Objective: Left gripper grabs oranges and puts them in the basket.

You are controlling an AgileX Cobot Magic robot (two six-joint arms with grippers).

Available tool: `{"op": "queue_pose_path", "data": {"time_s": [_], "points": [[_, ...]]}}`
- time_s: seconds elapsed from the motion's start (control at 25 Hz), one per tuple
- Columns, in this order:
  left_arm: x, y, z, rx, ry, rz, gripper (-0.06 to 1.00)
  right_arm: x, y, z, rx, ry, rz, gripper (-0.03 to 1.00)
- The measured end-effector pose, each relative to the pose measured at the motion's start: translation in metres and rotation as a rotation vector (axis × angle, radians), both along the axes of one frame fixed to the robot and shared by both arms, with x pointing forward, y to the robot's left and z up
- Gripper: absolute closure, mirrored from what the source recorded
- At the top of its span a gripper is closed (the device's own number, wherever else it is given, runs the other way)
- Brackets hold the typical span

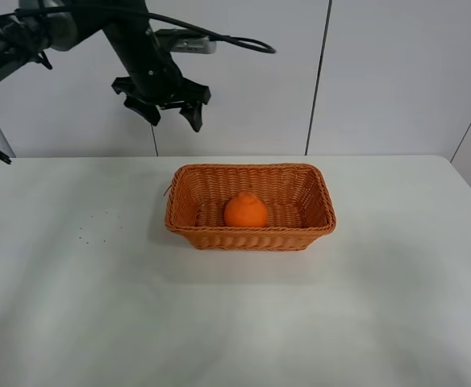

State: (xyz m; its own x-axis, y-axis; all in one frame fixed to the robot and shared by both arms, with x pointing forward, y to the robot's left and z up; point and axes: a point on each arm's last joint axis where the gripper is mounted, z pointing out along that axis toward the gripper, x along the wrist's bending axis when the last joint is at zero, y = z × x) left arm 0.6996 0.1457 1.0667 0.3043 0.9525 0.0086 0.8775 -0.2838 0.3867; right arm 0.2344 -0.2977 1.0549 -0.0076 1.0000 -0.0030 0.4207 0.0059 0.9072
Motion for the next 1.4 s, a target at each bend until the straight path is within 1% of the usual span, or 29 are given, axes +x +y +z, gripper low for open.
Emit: {"op": "queue_pose_path", "data": {"time_s": [0.28,0.4,0.52,0.6,0.72,0.88,1.0,1.12,1.16,1.24,1.28,1.4], "points": [[0.022,0.097,0.0,0.007,-0.002,0.202,0.07,0.0,0.0,0.0,0.0,0.0,0.0,0.27],[0.024,0.129,0.0,0.007,-0.001,0.267,0.07,0.0,0.0,0.0,0.0,0.0,0.0,0.27],[0.025,0.151,-0.002,0.011,0.006,0.312,0.07,0.0,0.0,0.0,0.0,0.0,0.0,0.27],[0.024,0.158,-0.008,0.017,0.025,0.323,0.07,0.0,0.0,0.0,0.0,0.0,0.0,0.27],[0.023,0.159,-0.018,0.027,0.063,0.315,0.07,0.0,0.0,0.0,0.0,0.0,0.0,0.27],[0.015,0.158,-0.017,0.021,0.084,0.314,0.07,0.0,0.0,0.0,0.0,0.0,0.0,0.27],[0.001,0.158,0.0,0.018,0.071,0.314,0.07,0.0,0.0,0.0,0.0,0.0,0.0,0.27],[-0.021,0.158,0.023,0.014,0.052,0.314,0.07,0.0,0.0,0.0,0.0,0.0,0.0,0.27],[-0.029,0.158,0.026,0.013,0.057,0.314,0.07,0.0,0.0,0.0,0.0,0.0,0.0,0.27],[-0.051,0.158,0.04,0.012,0.052,0.313,0.07,0.0,0.0,0.0,0.0,0.0,0.0,0.27],[-0.061,0.158,0.043,0.013,0.062,0.313,0.07,0.0,0.0,0.0,0.0,0.0,0.0,0.27],[-0.104,0.158,0.061,0.012,0.055,0.313,0.07,0.0,0.0,0.0,0.0,0.0,0.0,0.27]]}}
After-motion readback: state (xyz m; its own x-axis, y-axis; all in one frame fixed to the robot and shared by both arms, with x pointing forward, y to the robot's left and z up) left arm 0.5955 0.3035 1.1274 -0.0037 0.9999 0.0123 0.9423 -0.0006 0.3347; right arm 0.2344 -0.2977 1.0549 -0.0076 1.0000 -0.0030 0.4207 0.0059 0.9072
